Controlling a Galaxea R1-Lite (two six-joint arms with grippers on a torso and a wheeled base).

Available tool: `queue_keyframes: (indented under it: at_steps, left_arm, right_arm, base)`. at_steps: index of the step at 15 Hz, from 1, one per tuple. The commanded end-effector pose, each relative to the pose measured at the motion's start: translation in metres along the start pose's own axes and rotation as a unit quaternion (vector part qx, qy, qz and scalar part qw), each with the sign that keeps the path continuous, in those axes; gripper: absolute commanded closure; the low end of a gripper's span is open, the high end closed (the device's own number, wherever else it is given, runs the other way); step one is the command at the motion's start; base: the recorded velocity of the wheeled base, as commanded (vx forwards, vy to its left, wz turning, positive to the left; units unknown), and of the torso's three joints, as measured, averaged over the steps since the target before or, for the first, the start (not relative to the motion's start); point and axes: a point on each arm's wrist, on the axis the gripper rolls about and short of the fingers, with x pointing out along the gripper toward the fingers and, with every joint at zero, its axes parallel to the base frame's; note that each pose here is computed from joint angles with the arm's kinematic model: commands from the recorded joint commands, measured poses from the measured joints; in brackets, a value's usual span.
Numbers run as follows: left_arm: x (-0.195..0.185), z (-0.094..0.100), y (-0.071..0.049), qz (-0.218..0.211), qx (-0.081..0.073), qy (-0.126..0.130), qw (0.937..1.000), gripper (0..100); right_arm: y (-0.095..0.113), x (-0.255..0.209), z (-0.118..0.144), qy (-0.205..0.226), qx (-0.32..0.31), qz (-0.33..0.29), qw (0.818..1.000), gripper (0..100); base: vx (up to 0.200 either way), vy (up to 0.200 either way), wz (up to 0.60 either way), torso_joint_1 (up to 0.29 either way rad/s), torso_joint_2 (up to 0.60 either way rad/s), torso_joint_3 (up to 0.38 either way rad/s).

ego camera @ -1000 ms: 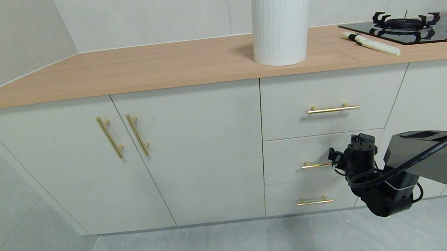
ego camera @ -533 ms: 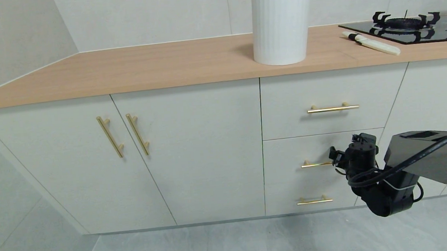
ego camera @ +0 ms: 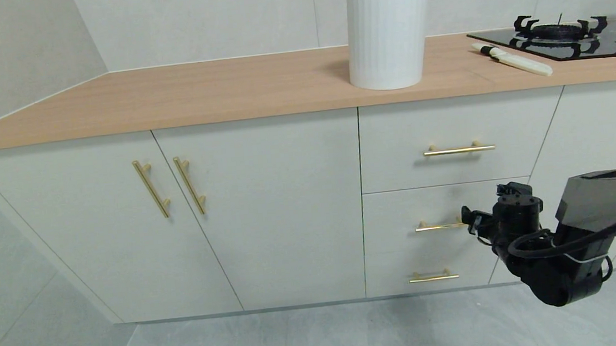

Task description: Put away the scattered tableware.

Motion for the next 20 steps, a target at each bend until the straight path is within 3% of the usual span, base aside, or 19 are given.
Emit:
queue_keyframes:
  at_steps: [1,6,10,11,20]
  left_arm:
    - [0.000,0.000,0.000,0.000,0.000,0.000,1.0000,0]
    - [0.000,0.000,0.000,0.000,0.000,0.000,1.0000,0]
    - [0.000,0.000,0.000,0.000,0.000,0.000,1.0000,0]
    - [0.000,0.000,0.000,0.000,0.000,0.000,1.0000,0]
    - [0.000,0.000,0.000,0.000,0.000,0.000,1.0000,0]
  right_arm:
    - [0.000,-0.048,0.052,-0.033,-0.006,0.027,0.999,0]
    - [-0.011,-0.153,0.107,-0.095,-0.040,0.072,0.992,0]
    - [-0.049,-0.232,0.132,-0.170,-0.076,0.063,0.980,0]
    - [-0.068,-0.263,0.139,-0.208,-0.083,0.056,0.973,0]
    - [-0.154,-0.391,0.135,-0.270,-0.107,-0.021,0.957,0]
  base:
    - [0.000,0.000,0.00,0.000,0.00,0.000]
    - [0.000,0.000,0.00,0.000,0.00,0.000]
    - [0.000,0.000,0.00,0.000,0.00,0.000]
    - [0.000,0.000,0.00,0.000,0.00,0.000]
    - [0.000,0.000,0.00,0.000,0.00,0.000]
